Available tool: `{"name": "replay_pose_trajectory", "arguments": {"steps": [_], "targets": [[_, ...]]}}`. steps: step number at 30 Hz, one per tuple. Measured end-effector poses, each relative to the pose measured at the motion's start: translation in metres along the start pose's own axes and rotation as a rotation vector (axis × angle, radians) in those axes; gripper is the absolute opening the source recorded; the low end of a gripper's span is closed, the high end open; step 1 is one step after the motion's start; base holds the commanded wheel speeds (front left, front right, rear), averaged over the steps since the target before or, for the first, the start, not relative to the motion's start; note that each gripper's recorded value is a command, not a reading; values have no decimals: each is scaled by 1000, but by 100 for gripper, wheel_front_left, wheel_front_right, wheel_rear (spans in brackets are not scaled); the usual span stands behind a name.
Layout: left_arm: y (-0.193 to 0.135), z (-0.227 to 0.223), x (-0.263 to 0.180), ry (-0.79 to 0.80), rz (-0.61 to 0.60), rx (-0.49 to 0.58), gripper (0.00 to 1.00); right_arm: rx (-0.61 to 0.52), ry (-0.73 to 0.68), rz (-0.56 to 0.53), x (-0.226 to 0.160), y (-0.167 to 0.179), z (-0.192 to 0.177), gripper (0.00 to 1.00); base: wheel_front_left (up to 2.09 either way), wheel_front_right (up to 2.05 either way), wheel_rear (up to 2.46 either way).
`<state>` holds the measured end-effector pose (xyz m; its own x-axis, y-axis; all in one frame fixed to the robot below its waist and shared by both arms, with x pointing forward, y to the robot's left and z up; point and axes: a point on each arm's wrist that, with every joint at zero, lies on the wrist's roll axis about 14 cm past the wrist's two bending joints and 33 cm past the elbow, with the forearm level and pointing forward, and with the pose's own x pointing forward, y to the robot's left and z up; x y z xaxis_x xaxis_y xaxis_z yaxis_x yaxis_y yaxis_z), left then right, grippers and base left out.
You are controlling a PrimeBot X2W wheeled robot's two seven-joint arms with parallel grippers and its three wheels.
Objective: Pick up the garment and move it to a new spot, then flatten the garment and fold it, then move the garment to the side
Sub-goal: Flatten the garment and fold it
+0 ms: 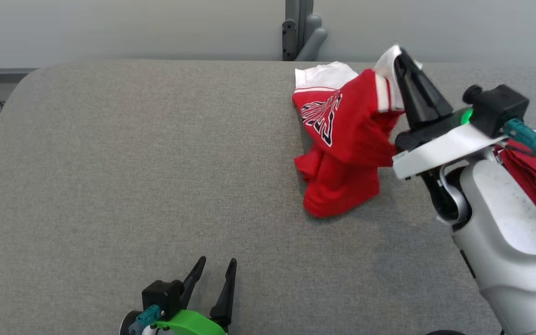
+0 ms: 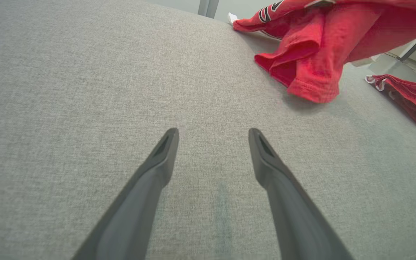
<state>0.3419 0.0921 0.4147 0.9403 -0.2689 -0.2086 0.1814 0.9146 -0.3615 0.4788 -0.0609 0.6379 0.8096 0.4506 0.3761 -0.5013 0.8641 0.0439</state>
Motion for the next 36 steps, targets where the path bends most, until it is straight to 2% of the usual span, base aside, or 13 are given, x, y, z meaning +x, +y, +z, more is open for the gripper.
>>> {"name": "replay_pose_trajectory", "arguments": {"steps": [3,8,11,13,14,15,17,19,23,30,36], "targets": [[2,-1,-4,0,7,-2,100,-26,-105,-31,8,-9,38,0,0,0,0],[6,-3,-8,4,25,-7,100,-61,-160,-129,3,-43,57,0,0,0,0],[7,-4,-7,5,28,-8,100,-92,-177,-179,-3,-61,66,0,0,0,0],[6,-5,-6,10,22,-8,100,-139,-103,-215,-13,-77,47,3,0,0,0],[5,-5,-6,12,18,-7,100,-148,-25,-247,-24,-88,24,41,0,0,0],[3,-6,-5,14,14,-7,100,-143,54,-289,-39,-99,1,100,0,0,0],[1,-6,-4,15,5,-7,100,-158,213,-359,-71,-121,-39,100,0,0,0],[-1,-6,-3,16,-1,-6,100,-156,276,-393,-88,-128,-57,100,0,0,0],[-3,-4,1,12,-8,-4,100,-103,325,-415,-108,-119,-80,100,0,0,0],[-17,7,16,-13,-65,15,100,-62,282,-421,-119,-106,-74,100,0,0,0],[-53,25,44,-47,-199,56,100,-45,270,-405,-123,-96,-73,100,0,0,0]]}}
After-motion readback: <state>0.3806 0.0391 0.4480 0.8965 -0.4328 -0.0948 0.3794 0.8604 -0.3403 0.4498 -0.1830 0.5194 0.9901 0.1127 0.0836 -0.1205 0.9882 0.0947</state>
